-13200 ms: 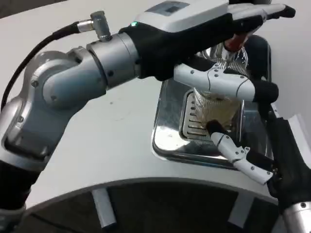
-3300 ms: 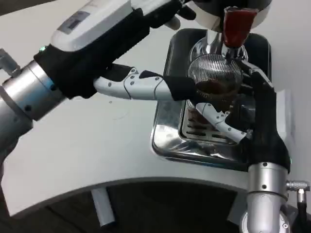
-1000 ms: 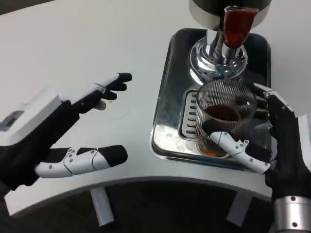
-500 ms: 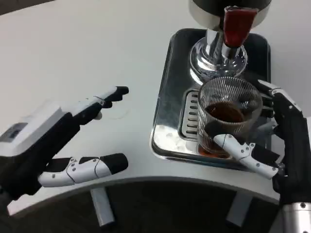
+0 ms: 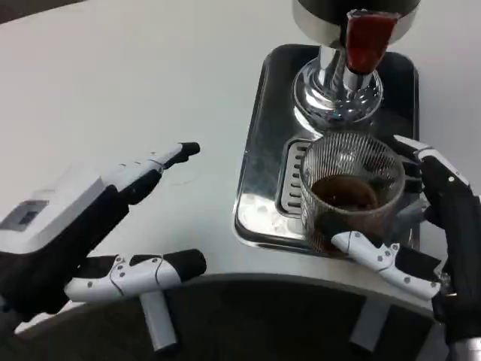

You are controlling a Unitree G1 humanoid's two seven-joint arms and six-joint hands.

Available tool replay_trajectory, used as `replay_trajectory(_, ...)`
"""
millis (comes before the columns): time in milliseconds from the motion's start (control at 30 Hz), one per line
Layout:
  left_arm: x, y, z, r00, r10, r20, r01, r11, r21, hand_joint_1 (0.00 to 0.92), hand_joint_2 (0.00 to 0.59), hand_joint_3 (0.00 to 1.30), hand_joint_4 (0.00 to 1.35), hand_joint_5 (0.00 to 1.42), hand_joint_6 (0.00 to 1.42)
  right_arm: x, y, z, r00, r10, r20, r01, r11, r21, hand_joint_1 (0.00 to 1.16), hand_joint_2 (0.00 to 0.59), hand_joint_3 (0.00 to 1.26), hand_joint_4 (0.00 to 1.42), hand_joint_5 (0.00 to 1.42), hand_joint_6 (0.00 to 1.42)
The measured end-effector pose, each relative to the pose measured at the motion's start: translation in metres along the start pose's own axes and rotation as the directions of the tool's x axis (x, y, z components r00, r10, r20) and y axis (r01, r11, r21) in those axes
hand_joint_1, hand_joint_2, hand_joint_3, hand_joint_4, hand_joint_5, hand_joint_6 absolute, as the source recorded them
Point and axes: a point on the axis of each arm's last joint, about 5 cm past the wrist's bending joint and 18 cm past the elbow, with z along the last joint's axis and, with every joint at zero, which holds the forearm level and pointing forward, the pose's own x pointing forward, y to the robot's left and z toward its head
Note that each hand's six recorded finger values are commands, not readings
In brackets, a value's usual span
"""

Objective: Grasp the cup under the faucet to collect the drink, then remove the cup.

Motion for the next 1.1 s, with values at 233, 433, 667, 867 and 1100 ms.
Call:
replay_trajectory(233,-0.001,0.001,0.0105,1.0,-0.015,-0.013,0.015,0.999,0.038,0.0,0.113,0.05,0.0,0.02,0.16,-0.005,-0.0046,0.0035,0.9998,0.014,0.017,-0.014,1.0,0.007,0.84,0.217,0.72,0.75,0.88,0.98)
replay_trajectory(433,-0.002,-0.002,0.0195,0.999,-0.041,-0.011,0.042,0.998,0.053,0.0,0.113,0.05,0.0,0.01,0.16,-0.005,-0.0069,0.0058,0.9989,0.032,0.036,-0.033,0.999,0.015,0.84,0.217,0.73,0.76,0.89,0.99)
replay_trajectory(667,-0.007,-0.005,0.0287,0.997,-0.074,-0.035,0.077,0.992,0.097,0.0,0.112,0.01,0.0,0.0,0.13,-0.005,-0.0082,0.0059,0.9969,0.062,0.047,-0.063,0.998,0.009,0.84,0.217,0.73,0.77,0.91,1.0)
replay_trajectory(867,-0.014,-0.005,0.0362,0.993,-0.095,-0.065,0.103,0.986,0.128,0.0,0.112,0.0,0.0,0.0,0.13,-0.005,-0.0083,0.0071,0.9941,0.086,0.067,-0.087,0.996,0.012,0.84,0.217,0.73,0.77,0.91,1.0)
replay_trajectory(1100,-0.027,-0.005,0.0476,0.989,-0.108,-0.099,0.122,0.981,0.151,0.0,0.112,0.0,0.0,0.0,0.1,-0.006,-0.0072,0.011,0.9872,0.129,0.093,-0.132,0.991,0.027,0.84,0.217,0.75,0.77,0.92,1.02)
